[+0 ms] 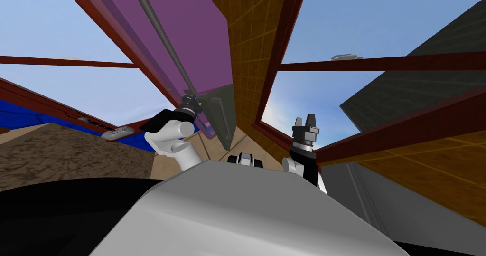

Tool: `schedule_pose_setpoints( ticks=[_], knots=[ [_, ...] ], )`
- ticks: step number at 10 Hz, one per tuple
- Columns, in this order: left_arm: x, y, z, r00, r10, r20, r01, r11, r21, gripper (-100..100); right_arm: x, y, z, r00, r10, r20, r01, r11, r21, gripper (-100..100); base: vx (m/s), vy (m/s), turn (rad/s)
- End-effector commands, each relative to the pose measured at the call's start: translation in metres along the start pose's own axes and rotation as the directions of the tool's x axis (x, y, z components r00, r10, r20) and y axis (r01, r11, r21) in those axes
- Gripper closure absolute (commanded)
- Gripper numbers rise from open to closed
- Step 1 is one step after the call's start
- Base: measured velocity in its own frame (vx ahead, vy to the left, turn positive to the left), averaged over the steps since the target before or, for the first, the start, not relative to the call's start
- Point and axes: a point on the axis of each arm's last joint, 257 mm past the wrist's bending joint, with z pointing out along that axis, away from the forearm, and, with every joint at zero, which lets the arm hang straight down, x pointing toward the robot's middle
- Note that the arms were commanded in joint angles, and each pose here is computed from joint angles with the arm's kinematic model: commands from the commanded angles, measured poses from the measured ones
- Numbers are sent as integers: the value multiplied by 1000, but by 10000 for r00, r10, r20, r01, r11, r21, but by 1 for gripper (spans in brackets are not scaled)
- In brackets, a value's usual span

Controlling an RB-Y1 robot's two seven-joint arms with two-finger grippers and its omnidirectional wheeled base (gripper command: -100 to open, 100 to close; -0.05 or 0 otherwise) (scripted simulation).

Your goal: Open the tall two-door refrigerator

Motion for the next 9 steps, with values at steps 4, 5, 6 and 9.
schedule_pose_setpoints(
  ticks=[4, 5, 6, 9],
  knots=[
    [-23, -20, -2, 9980, 59, 627, -96, 9982, 592, 100, 0, 0, 0, 10000, -6, -4, 6, 10000, 0, 0, 37, -68, -111],
    [-23, -20, -2, 9980, 59, 627, -96, 9982, 592, 100, 0, 0, 0, 10000, -7, -4, 7, 10000, 0, 0, -13, 14, 43],
    [-23, -20, -2, 9980, 59, 627, -96, 9982, 592, 100, 0, 0, 0, 10000, -8, -4, 8, 10000, 0, 0, -9, 11, 32],
    [-23, -20, -2, 9980, 59, 627, -96, 9982, 592, 100, 0, 0, 0, 10000, -6, -4, 6, 10000, 0, 0, 2, -2, -6]
  ],
)
